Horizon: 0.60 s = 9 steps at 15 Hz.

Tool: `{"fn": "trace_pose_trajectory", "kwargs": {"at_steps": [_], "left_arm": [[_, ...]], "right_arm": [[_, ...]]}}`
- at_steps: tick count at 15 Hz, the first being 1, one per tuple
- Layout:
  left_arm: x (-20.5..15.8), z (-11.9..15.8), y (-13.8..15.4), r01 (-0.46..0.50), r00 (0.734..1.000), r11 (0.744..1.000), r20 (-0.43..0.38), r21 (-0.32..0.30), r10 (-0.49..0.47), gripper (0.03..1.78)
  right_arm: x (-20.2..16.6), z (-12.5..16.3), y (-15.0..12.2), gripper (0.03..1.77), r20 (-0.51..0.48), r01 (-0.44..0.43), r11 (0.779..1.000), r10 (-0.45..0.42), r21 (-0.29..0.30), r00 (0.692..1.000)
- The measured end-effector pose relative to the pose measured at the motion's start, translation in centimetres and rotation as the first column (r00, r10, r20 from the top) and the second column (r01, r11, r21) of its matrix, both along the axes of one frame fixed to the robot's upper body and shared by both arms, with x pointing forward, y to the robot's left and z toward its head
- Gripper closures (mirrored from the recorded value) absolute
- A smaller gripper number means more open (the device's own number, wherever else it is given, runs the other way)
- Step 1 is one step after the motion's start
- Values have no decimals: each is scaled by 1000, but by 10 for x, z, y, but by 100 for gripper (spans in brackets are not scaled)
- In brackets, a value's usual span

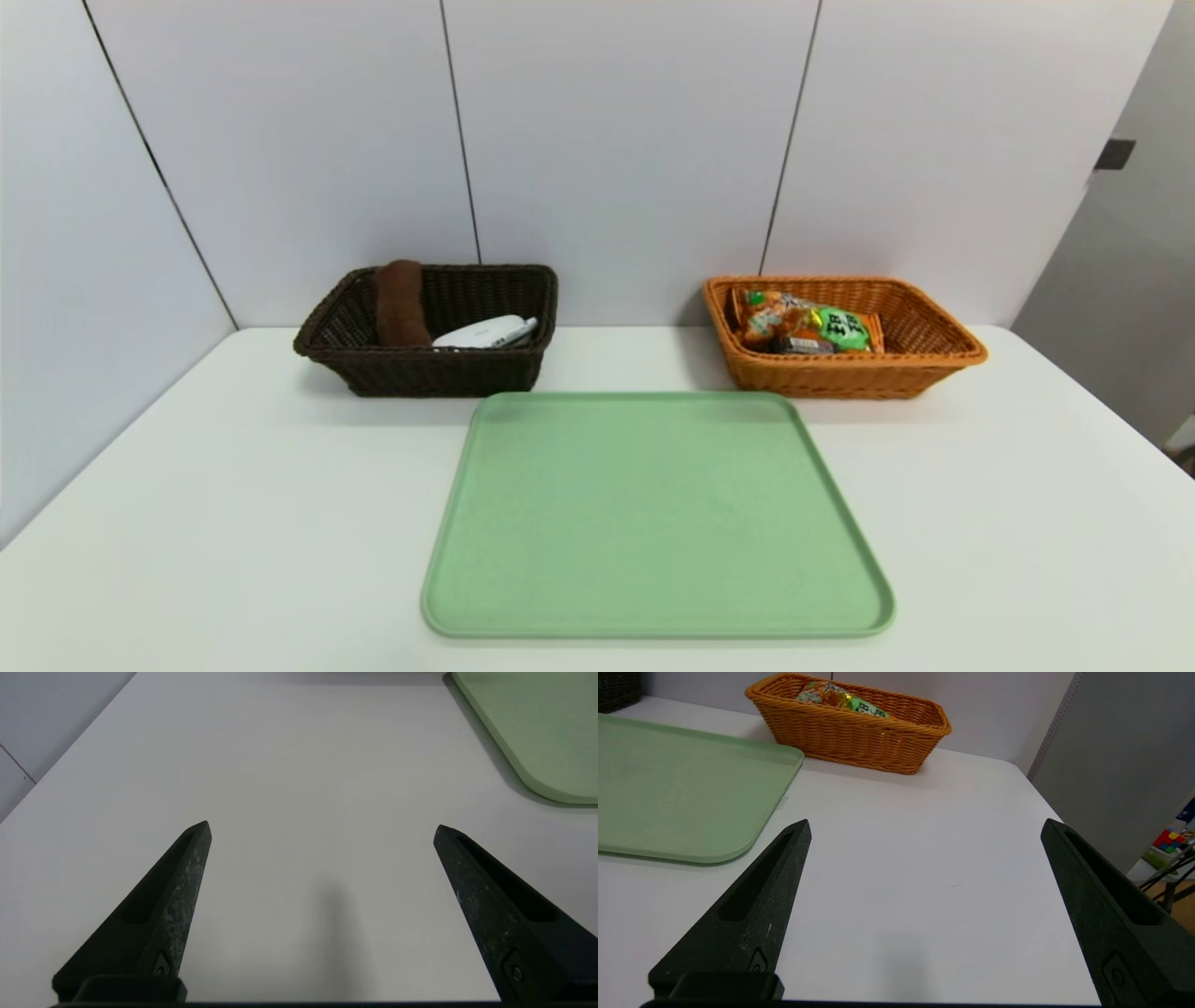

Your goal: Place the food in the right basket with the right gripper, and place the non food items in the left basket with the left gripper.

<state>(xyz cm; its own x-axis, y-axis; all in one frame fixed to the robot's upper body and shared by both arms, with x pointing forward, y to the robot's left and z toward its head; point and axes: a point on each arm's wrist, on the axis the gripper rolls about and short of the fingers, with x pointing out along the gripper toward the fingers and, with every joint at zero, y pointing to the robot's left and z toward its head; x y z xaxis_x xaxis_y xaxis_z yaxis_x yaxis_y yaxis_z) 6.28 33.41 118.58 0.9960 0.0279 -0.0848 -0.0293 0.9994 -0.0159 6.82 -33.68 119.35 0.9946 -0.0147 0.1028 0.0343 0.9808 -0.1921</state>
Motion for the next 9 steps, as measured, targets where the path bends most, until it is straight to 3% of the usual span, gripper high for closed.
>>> {"fn": "trace_pose_trajectory", "kwargs": {"at_steps": [4,7,9], "left_arm": [[4,-1,-1,44,996,995,73,92,-51,12],[5,-3,-1,52,996,995,72,89,-59,12],[5,-3,-1,49,996,995,71,83,-55,12]], "right_arm": [[0,-6,0,10,-63,-15,1000,15,-2,998],[0,-5,1,10,-56,-27,1000,27,2,998],[1,-11,2,10,-105,-72,997,74,20,992]]}}
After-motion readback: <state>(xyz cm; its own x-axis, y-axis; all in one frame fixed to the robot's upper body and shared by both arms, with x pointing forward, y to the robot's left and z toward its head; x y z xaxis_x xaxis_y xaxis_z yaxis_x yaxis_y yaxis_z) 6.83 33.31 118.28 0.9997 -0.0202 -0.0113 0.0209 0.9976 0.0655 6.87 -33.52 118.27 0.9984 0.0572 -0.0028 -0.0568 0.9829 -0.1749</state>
